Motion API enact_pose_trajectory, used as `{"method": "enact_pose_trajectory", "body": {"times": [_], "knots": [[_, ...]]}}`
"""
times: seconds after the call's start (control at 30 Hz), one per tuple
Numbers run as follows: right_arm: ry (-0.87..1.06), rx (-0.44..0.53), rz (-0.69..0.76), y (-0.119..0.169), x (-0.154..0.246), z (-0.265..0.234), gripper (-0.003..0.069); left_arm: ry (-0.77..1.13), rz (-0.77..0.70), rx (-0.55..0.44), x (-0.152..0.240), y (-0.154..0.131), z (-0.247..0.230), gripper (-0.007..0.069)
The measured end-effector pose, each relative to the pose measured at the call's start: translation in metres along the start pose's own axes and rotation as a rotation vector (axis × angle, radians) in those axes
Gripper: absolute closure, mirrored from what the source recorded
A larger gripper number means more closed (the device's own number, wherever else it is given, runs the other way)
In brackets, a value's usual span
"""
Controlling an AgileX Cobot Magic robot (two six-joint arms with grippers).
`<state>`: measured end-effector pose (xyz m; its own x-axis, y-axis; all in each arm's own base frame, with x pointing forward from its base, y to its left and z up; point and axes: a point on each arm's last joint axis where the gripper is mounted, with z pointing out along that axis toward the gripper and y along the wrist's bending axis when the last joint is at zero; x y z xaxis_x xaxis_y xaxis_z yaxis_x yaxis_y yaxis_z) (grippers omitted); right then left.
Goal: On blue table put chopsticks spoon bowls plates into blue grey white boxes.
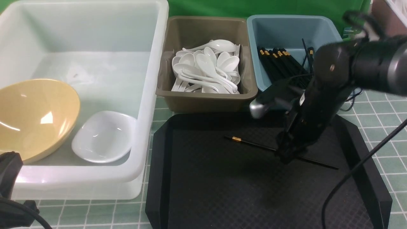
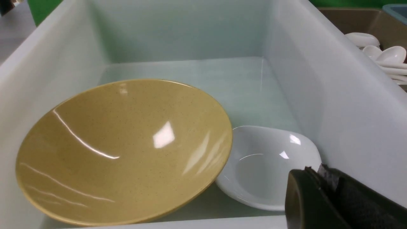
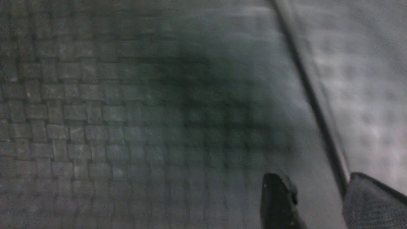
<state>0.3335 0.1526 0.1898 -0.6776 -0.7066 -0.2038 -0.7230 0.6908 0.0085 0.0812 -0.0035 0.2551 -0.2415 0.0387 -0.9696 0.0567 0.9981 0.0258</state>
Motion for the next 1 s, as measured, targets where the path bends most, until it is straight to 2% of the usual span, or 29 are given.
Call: {"method": "enact_pose_trajectory", "body": {"times": [0.1,0.17,0.3,0.33,0.37,0.4,0.5,0.6,0.63,0.67,0.7,0.83,0.87,0.93,1.0], "knots": [[-0.051,0.028,-0.071,0.002,-0.005,0.013,0.0334,-0.006,0.000,0.002,-0.001,0.000,0.000,0.0623],[-0.052,0.034,-0.084,-0.001,-0.006,0.024,0.0363,-0.006,0.000,0.002,-0.001,0.000,0.000,0.0623],[-0.025,0.000,-0.072,0.003,-0.004,0.026,0.0508,-0.012,0.001,0.003,-0.001,0.000,0.000,0.0623],[-0.024,-0.001,-0.072,0.003,-0.004,0.026,0.0516,-0.012,0.001,0.003,-0.001,0.000,0.000,0.0623],[-0.012,-0.031,-0.065,0.006,-0.004,0.025,0.0572,-0.012,0.001,0.003,-0.001,0.000,0.000,0.0623],[-0.001,-0.068,-0.067,0.012,-0.003,0.023,0.0592,-0.012,0.001,0.003,-0.001,0.000,0.000,0.0623],[-0.013,-0.159,-0.105,0.031,-0.004,0.009,0.0596,-0.012,0.001,0.003,-0.001,0.000,0.000,0.0623],[-0.120,-0.168,-0.138,0.043,-0.011,-0.021,0.0596,-0.012,0.001,0.003,-0.001,0.000,0.000,0.0623],[-0.243,-0.122,-0.154,0.045,-0.017,-0.051,0.0597,-0.012,0.001,0.003,-0.001,0.000,0.000,0.0623],[-0.261,-0.112,-0.155,0.045,-0.017,-0.055,0.0597,-0.012,0.001,0.003,-0.001,0.000,0.000,0.0623],[-0.410,-0.035,-0.163,0.044,-0.022,-0.087,0.0597,-0.012,0.001,0.003,-0.001,0.000,0.000,0.0623],[-0.816,0.255,-0.089,0.014,-0.033,-0.147,0.0598,-0.012,0.001,0.003,-0.001,0.000,0.000,0.0623],[-0.845,0.281,-0.074,0.010,-0.033,-0.150,0.0598,-0.012,0.001,0.003,-0.001,0.000,0.000,0.0623],[-0.971,0.405,0.039,-0.019,-0.039,-0.150,0.0597,-0.012,0.001,0.003,-0.001,0.000,0.000,0.0623],[-0.982,0.444,0.133,-0.044,-0.041,-0.132,0.0587,-0.011,0.001,0.003,-0.001,0.000,0.000,0.0623]]}}
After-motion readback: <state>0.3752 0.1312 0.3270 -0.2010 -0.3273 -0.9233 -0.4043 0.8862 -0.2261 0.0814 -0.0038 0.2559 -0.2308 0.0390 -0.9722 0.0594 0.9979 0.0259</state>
